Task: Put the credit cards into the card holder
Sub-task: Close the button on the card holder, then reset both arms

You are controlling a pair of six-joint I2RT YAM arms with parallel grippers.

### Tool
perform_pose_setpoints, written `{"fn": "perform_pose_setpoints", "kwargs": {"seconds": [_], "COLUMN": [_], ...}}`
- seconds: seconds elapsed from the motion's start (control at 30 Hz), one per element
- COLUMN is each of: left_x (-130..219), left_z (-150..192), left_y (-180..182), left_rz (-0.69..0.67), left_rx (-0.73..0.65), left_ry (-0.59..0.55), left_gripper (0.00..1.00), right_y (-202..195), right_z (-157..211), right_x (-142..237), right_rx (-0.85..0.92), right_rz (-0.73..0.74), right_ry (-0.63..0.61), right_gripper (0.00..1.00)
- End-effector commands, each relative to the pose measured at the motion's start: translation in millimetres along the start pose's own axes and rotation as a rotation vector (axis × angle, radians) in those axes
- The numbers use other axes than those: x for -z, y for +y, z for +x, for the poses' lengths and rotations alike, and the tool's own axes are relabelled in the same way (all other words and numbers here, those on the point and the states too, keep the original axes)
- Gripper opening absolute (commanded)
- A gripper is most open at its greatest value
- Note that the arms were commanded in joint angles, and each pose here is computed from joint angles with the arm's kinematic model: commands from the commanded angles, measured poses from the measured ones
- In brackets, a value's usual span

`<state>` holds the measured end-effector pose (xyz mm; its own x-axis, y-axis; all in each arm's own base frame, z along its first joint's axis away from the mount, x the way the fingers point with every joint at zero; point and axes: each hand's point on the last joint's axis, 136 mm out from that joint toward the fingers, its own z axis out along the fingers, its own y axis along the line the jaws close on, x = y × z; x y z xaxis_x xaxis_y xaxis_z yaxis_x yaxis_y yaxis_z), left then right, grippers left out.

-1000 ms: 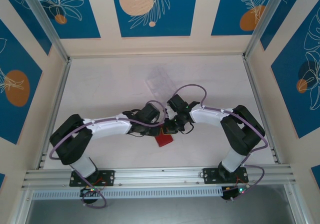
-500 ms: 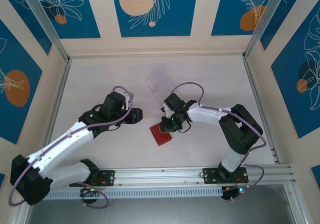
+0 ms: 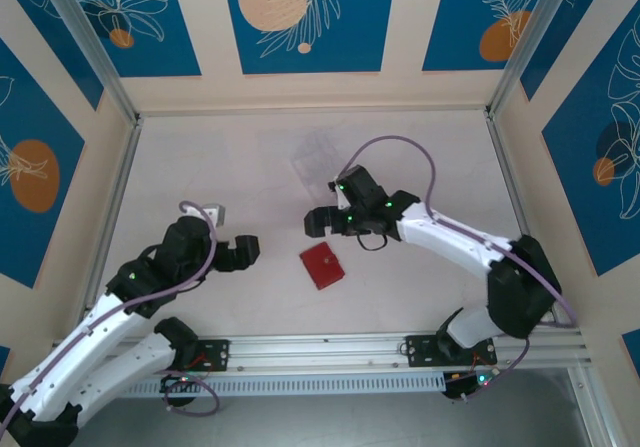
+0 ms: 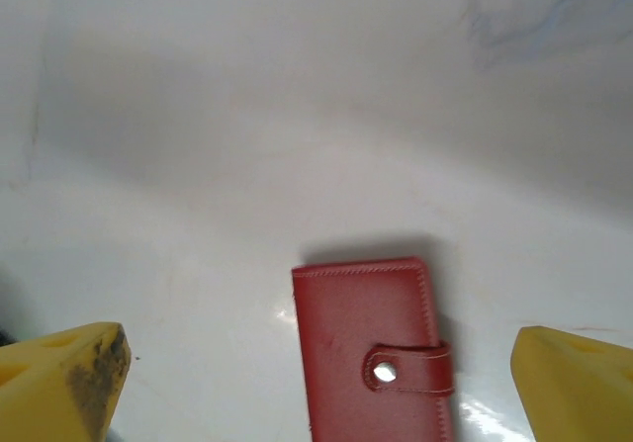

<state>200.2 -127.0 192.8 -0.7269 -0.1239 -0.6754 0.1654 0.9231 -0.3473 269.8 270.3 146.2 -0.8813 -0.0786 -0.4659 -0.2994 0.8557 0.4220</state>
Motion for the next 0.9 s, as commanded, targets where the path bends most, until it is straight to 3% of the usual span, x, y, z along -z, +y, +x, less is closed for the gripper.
{"fn": "perform_pose_setpoints", "kwargs": {"seconds": [0.0, 0.13, 0.37, 0.67, 0.87], "left_x": [-1.1, -3.3, -7.3, -22.0, -60.5], "left_z": [1.2, -12.3, -49.4, -84.9, -98.6], "left_y": [26.7, 46.9, 69.7, 100.7, 122.9], "left_rz": [-0.124, -0.232, -0.375, -0.76, -0.925], "left_rx": [-0.021, -0.026, -0.082, -0.295, -0.391], "left_ry": [-0.034, -0.141, -0.428, -0.601, -0.577], "left_gripper": [1.0, 1.0, 1.0, 1.0, 1.0], "right_y": [-37.4, -63.4, -135.2, -195.0, -225.3], "right_z": [-22.3, -48.7, -69.4, -64.6, -60.7], "right_x": [30.6, 73.5, 129.3, 127.8, 95.9], "right_rx": [0.01, 0.031, -0.101, 0.021, 0.06], "right_rz": [0.208, 0.313, 0.526, 0.518, 0.578], "right_ry": [-0.177, -0.358, -0.627, -0.858, -0.789], "right_gripper": [0.99, 0.99, 0.99, 0.99, 0.99]}}
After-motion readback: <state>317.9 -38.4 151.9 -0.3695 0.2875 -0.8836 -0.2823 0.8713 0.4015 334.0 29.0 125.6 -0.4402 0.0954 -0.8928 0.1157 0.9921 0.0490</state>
